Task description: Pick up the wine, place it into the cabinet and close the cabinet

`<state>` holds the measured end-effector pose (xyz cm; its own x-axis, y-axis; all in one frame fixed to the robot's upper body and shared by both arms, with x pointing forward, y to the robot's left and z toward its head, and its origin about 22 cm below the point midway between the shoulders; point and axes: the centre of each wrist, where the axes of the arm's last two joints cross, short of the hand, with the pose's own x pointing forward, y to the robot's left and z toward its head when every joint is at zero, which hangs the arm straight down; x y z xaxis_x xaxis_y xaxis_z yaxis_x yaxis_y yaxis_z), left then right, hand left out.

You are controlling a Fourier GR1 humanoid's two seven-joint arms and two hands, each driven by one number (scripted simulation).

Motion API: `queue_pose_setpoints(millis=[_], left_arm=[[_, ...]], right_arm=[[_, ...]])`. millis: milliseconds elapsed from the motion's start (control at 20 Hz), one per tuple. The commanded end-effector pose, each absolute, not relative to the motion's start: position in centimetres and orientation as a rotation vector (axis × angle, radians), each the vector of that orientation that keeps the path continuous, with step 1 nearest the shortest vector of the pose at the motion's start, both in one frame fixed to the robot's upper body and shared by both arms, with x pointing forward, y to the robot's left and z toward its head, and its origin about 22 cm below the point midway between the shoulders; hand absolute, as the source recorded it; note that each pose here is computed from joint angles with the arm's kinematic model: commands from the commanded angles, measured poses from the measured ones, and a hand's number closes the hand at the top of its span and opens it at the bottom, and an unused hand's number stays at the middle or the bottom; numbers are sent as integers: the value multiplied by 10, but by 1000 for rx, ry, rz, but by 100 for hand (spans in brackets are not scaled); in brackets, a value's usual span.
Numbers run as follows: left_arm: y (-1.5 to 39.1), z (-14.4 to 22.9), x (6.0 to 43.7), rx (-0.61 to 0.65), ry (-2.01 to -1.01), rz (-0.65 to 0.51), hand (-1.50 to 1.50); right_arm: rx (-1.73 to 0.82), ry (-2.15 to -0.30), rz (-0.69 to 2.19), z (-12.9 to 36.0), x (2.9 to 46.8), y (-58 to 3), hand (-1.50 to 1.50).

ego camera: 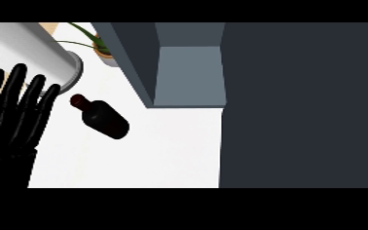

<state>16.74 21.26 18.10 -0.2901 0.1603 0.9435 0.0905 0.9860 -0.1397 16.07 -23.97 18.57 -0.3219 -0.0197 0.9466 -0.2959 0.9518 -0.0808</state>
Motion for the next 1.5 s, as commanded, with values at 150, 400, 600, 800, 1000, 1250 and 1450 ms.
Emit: queue_pose_setpoints(millis=[150,400,600,800,1000,1250,1450], left_arm=[[236,169,166,-172,-1809,96,-150],[254,130,195,-171,-1762,125,-150],[271,130,184,-185,-1705,113,-150],[267,113,219,-175,-1691,94,-150],[290,86,231,-177,-1680,98,-150],[292,72,229,-121,-1702,126,-150],[296,49,230,-92,-1688,134,-150]], right_arm=[[272,-1955,270,208,135,-231,-150],[289,-1946,267,203,128,-232,-150],[264,-1926,316,204,129,-249,-150],[287,-1947,303,214,131,-237,-150],[286,-1917,303,210,138,-235,-150],[278,-1944,290,213,113,-236,-150],[266,-1949,296,219,121,-237,-150]])
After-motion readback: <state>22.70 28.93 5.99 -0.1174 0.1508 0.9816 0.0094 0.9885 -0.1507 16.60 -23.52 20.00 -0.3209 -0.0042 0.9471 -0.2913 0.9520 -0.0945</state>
